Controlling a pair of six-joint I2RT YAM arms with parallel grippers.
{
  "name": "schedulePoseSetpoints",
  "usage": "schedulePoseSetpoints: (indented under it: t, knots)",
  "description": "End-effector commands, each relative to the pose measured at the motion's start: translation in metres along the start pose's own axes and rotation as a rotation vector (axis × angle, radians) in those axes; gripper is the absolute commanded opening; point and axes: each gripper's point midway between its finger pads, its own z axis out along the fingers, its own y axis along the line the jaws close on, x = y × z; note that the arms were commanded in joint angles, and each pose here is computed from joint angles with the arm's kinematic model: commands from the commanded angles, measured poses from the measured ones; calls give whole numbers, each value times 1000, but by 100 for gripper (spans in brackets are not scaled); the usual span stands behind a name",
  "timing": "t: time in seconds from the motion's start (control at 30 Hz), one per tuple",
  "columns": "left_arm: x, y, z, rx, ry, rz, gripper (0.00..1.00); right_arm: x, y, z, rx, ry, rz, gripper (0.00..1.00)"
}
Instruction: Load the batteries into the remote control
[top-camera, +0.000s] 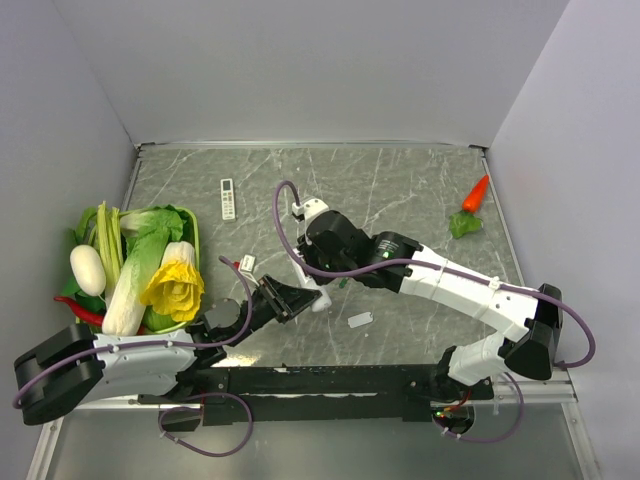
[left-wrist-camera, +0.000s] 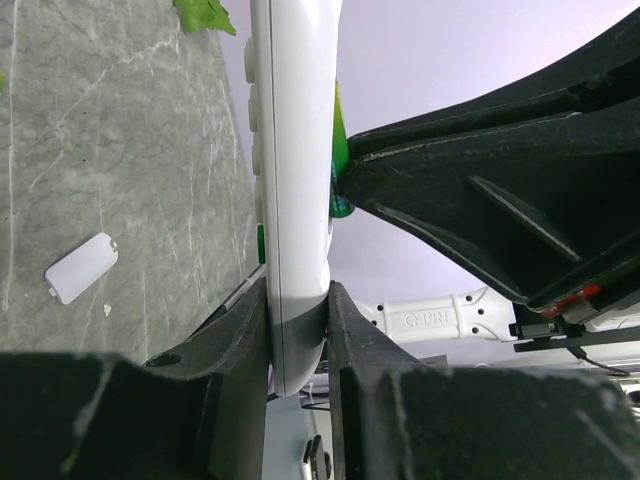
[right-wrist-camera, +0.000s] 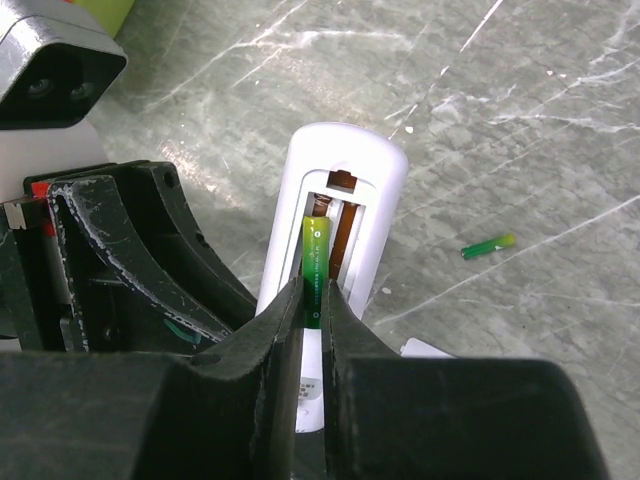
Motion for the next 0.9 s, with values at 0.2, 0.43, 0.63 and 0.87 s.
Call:
schedulePoseSetpoints:
  t: [0.2, 0.43, 0.63, 0.87]
  knots:
    - [-4, -44, 4, 163, -11, -13, 2, -2, 17, 10, -70, 22, 23, 15]
    - [-2, -60, 1, 235, 2, -18, 2, -5, 16, 14, -64, 6, 36, 15]
    - [-1, -69, -2, 277, 11, -22, 2, -7, 18, 17, -70, 0, 45, 18]
    - [-3, -74, -5, 306, 2, -30, 2, -8, 20, 18, -79, -1, 49, 22]
